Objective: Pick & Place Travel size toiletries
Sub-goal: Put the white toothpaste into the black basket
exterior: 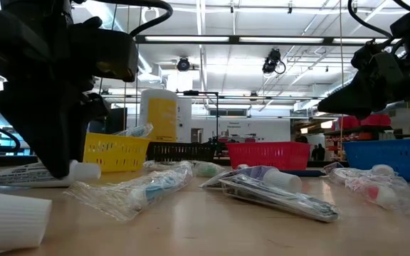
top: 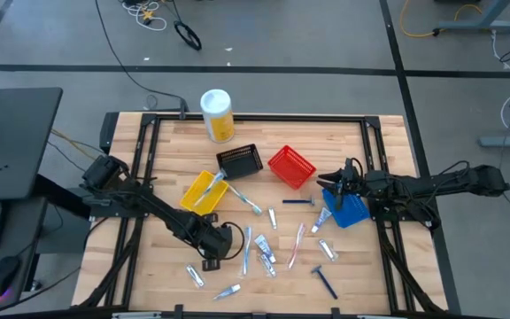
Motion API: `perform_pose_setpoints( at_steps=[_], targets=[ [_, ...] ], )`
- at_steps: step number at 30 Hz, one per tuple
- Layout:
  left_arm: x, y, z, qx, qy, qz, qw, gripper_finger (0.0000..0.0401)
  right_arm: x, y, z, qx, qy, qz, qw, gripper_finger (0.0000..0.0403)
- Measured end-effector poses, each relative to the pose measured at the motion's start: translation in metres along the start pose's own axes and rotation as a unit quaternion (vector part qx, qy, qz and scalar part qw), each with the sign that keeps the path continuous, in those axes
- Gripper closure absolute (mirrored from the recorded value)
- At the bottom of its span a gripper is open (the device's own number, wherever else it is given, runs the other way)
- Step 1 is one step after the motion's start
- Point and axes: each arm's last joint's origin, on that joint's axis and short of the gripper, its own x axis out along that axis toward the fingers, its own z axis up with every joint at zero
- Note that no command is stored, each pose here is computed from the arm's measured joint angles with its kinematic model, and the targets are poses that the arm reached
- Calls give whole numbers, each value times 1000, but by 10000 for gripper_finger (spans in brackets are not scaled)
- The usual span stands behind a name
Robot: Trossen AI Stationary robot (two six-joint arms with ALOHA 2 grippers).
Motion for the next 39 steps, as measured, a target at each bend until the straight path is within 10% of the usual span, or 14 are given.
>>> perform_pose_setpoints(
  at_steps=[12, 21, 39],
  targets=[
    [-1, -4, 8, 7, -43, -14, 999, 314, 0, 0, 0, 0, 0, 0, 1000, 290],
    [-11, 3, 33, 61, -116, 70, 989, 315, 0, 0, 0, 0, 0, 0, 1000, 290],
    [-48, 110, 123, 65, -180, 227, 955, 318, 0, 0, 0, 0, 0, 0, 1000, 290]
  ],
)
